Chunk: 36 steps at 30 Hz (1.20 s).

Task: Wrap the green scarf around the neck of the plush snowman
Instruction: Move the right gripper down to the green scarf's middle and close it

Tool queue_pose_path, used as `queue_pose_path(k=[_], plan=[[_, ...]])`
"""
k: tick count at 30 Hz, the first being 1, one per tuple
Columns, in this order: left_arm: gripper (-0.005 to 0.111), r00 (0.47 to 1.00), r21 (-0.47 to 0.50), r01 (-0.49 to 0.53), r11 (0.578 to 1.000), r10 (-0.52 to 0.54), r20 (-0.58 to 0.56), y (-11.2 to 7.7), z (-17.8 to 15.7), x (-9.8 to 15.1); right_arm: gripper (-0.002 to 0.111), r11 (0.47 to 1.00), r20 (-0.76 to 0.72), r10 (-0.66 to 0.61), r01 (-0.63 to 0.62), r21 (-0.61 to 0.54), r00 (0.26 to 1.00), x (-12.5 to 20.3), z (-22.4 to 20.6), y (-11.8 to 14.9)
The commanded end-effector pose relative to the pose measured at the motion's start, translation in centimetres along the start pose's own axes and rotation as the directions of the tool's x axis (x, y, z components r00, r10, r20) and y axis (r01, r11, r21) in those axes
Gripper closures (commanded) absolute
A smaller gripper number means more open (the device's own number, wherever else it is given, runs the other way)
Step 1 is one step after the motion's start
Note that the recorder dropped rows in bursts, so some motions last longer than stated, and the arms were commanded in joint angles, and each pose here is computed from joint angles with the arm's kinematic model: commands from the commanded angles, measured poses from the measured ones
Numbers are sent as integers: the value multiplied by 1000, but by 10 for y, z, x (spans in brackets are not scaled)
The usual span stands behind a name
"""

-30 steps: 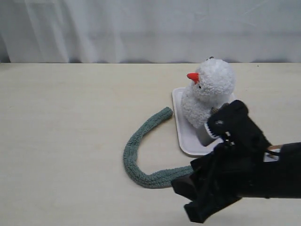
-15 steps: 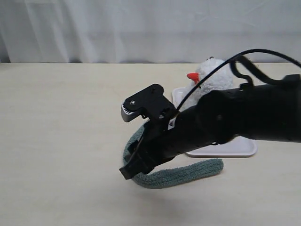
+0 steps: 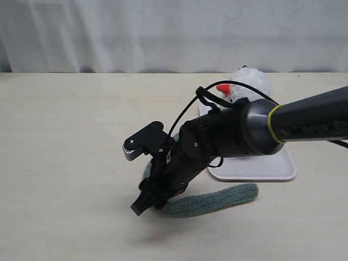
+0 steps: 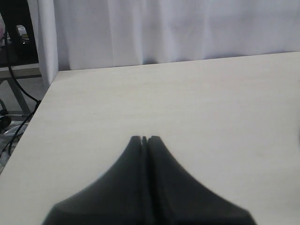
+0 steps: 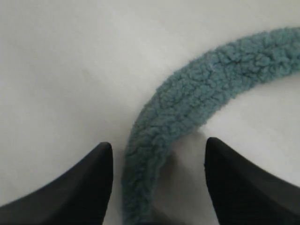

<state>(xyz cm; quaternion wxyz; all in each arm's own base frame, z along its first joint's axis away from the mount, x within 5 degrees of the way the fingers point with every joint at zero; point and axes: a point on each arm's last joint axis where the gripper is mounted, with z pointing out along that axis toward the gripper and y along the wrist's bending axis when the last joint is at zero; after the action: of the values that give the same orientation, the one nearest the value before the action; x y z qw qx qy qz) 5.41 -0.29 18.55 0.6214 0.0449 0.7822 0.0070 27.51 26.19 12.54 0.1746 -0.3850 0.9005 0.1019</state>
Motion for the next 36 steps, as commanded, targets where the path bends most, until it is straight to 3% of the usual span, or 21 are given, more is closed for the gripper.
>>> queue_pose_path(k=[1,16,25,36], plan=[[107,1000,-4,9,1000,-9,8,0,0,0,53,997,-39,13,-10,83,999,-5,2,-7],[107,1000,-4,9,1000,-9,8,0,0,0,54,996,-65,62,-58,74,996,1,17,-7],[107,1000,-4,9,1000,-9,8,0,0,0,104,997,-84,43,-36,72,996,2,17,-6],[107,1000,-4,9,1000,-9,8,0,0,0,104,998,25,-12,10,70,1000,-16,-44,8]])
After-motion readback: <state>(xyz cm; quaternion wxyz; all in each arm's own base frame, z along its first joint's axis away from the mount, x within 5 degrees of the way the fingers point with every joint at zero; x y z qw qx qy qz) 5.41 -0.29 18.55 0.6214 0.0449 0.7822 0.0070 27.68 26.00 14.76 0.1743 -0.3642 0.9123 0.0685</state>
